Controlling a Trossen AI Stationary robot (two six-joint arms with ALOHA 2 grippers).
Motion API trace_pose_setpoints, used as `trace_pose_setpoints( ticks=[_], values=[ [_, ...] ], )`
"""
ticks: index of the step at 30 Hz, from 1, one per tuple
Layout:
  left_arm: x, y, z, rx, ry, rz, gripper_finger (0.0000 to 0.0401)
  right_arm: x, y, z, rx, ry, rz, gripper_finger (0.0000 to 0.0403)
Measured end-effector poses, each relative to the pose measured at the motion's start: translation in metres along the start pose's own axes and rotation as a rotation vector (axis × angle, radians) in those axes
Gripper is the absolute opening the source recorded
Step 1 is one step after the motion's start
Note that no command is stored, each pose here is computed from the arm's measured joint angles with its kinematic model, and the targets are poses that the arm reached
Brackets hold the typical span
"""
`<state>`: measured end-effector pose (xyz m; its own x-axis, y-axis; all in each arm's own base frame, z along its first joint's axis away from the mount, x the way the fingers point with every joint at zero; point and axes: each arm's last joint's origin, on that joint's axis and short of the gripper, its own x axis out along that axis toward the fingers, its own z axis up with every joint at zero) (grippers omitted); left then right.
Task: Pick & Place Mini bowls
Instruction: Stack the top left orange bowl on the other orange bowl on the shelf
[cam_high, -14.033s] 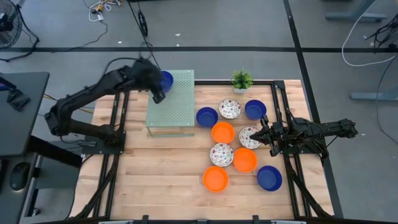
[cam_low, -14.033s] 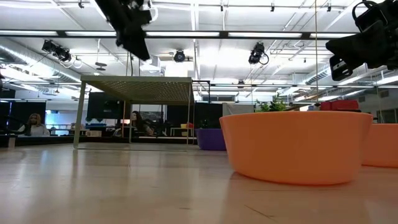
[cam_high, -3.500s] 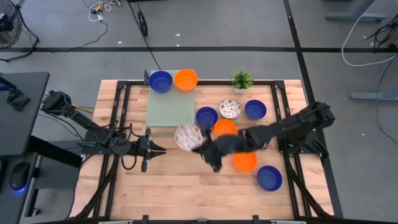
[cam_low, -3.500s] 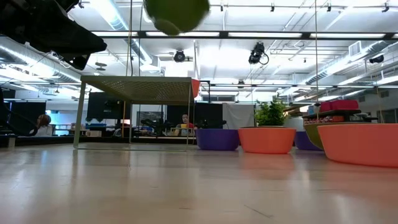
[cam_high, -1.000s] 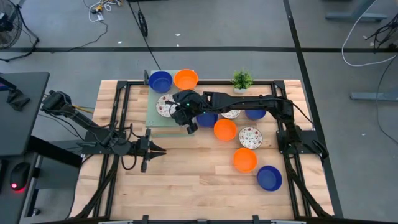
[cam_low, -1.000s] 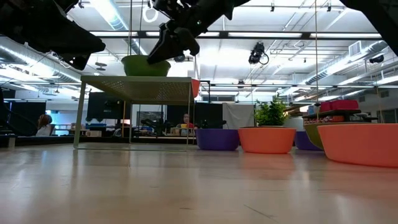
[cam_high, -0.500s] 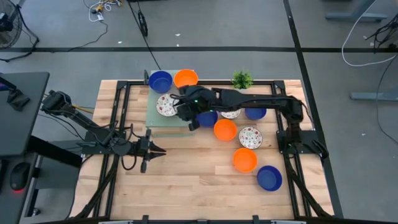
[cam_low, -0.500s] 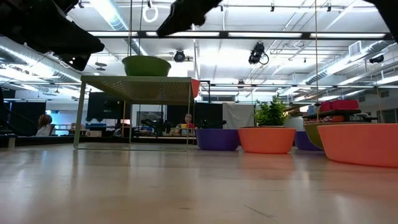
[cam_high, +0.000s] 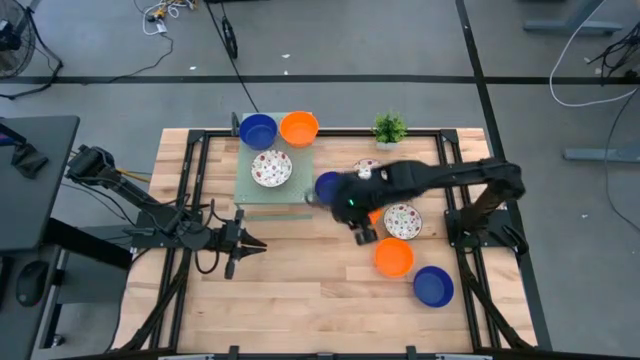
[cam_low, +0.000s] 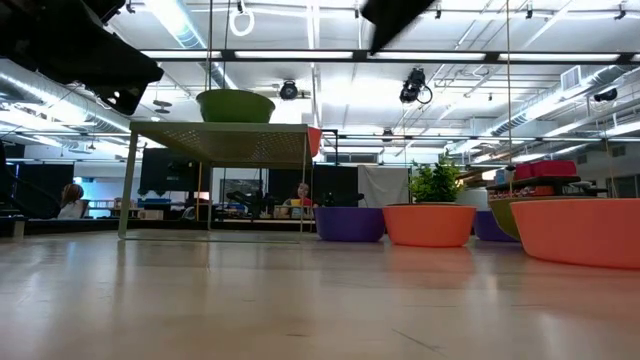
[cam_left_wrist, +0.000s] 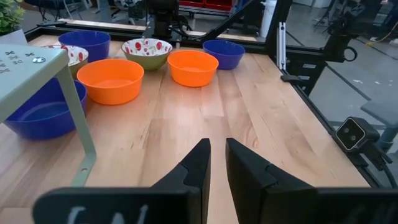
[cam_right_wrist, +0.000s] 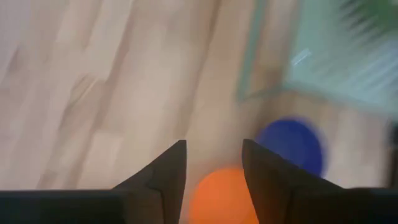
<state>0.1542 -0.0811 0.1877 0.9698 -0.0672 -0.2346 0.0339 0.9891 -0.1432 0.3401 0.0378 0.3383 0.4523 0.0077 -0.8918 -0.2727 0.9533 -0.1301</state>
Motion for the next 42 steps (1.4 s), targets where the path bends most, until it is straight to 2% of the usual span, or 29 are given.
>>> trace_pose_setpoints(
  ticks=[4, 11, 15, 18, 21, 24, 29, 34, 42],
  values=[
    [0.0, 0.0, 0.0, -0.004, 0.0, 0.0, 0.0053, 0.009, 0.031, -0.038, 0.088, 0.086, 0.041, 0.0142],
    [0.0, 0.0, 0.0, -0.003, 0.0, 0.002, 0.0053, 0.019, 0.071, -0.115, 0.383, 0.201, 0.051, 0.012],
    [0.0, 0.001, 0.0, -0.003, -0.007, 0.026, 0.0053, 0.037, 0.083, -0.152, 0.509, 0.163, 0.009, 0.0112],
    [0.0, 0.001, 0.0, -0.002, -0.012, 0.042, 0.0053, 0.058, 0.085, -0.169, 0.518, 0.063, 0.006, 0.0109],
    [0.0, 0.002, 0.0, -0.001, -0.016, 0.057, 0.0053, 0.078, 0.084, -0.174, 0.49, -0.093, 0.03, 0.0109],
    [0.0, 0.002, 0.001, 0.013, -0.018, 0.067, 0.0053, 0.09, 0.082, -0.17, 0.407, -0.291, 0.045, 0.011],
    [0.0, 0.002, 0.001, 0.017, -0.019, 0.067, 0.0053, 0.092, 0.07, -0.163, 0.307, -0.519, -0.059, 0.0112],
    [0.0, 0.002, 0.0, 0.017, -0.018, 0.068, 0.0053, 0.098, 0.055, -0.163, 0.317, -0.518, -0.159, 0.0112],
    [0.0, 0.002, 0.001, 0.015, -0.018, 0.067, 0.0053, 0.125, 0.047, -0.171, 0.29, -0.386, -0.195, 0.0112]
  ],
)
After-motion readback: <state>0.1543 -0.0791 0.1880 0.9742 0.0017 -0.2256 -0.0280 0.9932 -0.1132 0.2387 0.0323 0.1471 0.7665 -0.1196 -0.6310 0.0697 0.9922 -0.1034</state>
